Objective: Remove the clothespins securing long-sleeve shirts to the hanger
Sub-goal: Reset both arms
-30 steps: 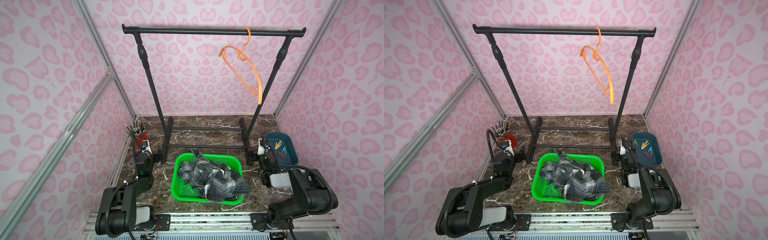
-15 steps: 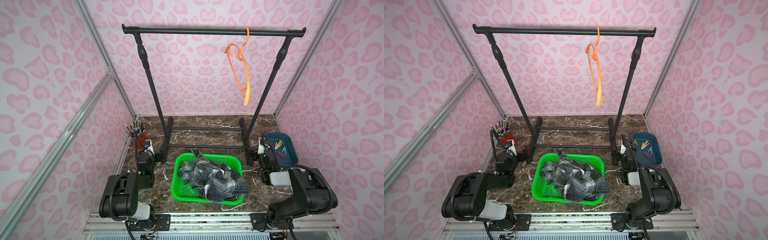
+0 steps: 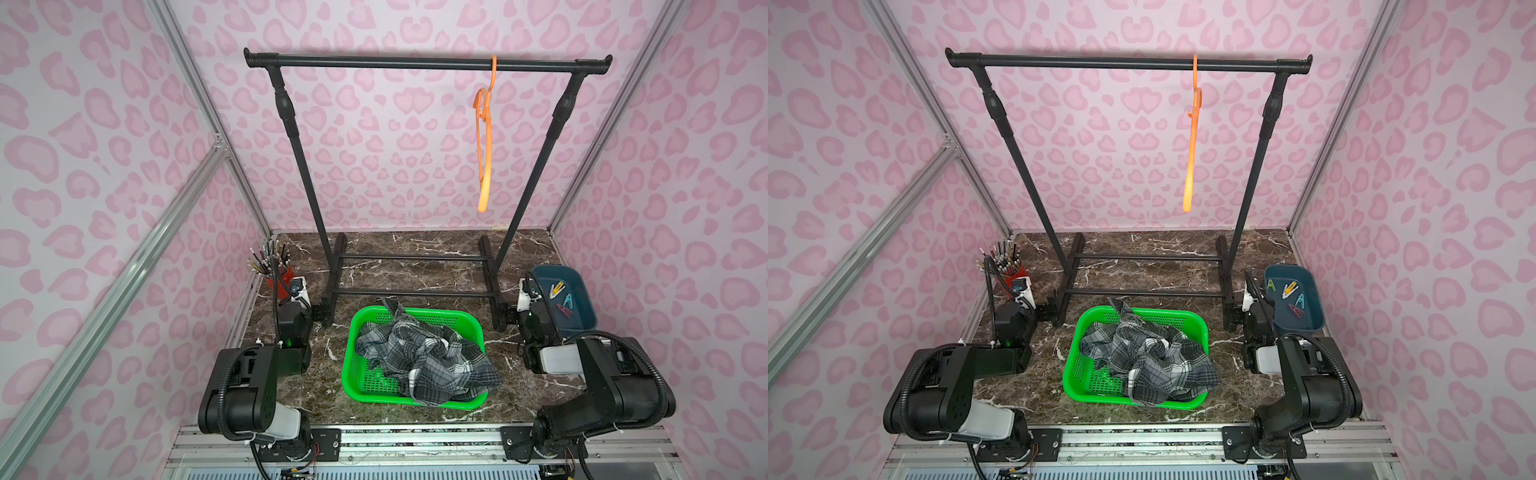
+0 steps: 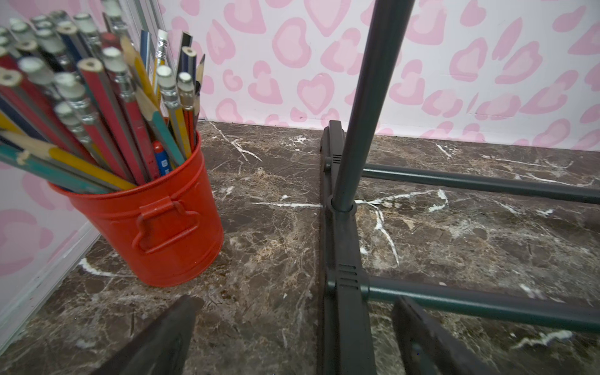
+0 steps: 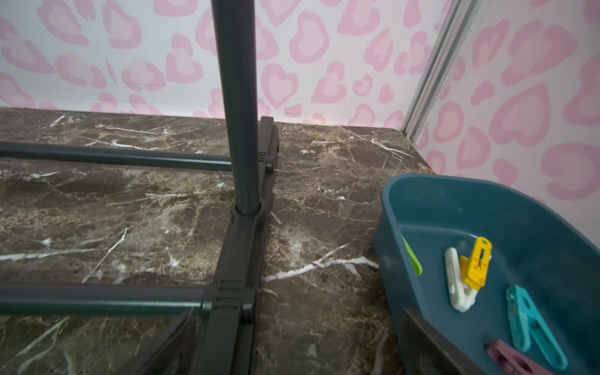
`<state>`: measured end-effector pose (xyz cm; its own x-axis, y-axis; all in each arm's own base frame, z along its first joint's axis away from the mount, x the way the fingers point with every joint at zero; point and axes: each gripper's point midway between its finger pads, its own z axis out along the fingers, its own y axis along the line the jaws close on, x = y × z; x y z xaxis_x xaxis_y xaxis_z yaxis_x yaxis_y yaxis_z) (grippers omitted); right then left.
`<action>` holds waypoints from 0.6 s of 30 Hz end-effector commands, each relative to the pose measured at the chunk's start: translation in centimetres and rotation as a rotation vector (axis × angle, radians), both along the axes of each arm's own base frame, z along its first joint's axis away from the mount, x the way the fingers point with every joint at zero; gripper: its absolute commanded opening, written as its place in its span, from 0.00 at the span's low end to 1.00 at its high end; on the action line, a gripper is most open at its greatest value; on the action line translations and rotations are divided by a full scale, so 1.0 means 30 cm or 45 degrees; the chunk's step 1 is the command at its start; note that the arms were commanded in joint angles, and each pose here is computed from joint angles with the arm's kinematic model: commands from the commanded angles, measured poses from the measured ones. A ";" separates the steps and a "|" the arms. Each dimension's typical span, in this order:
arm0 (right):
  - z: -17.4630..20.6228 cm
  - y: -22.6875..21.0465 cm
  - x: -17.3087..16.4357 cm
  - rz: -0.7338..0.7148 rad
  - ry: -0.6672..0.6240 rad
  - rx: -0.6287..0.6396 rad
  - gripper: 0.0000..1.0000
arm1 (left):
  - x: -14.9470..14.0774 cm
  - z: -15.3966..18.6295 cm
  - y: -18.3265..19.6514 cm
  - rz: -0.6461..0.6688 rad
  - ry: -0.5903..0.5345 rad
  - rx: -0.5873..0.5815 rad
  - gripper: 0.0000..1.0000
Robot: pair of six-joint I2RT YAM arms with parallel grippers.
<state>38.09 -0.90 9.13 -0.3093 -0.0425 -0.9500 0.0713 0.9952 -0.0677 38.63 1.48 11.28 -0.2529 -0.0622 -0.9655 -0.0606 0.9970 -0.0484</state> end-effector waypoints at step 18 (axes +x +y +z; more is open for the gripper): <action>0.021 -0.045 0.036 -0.104 0.001 0.022 1.00 | 0.007 0.016 0.007 0.013 -0.020 0.017 0.97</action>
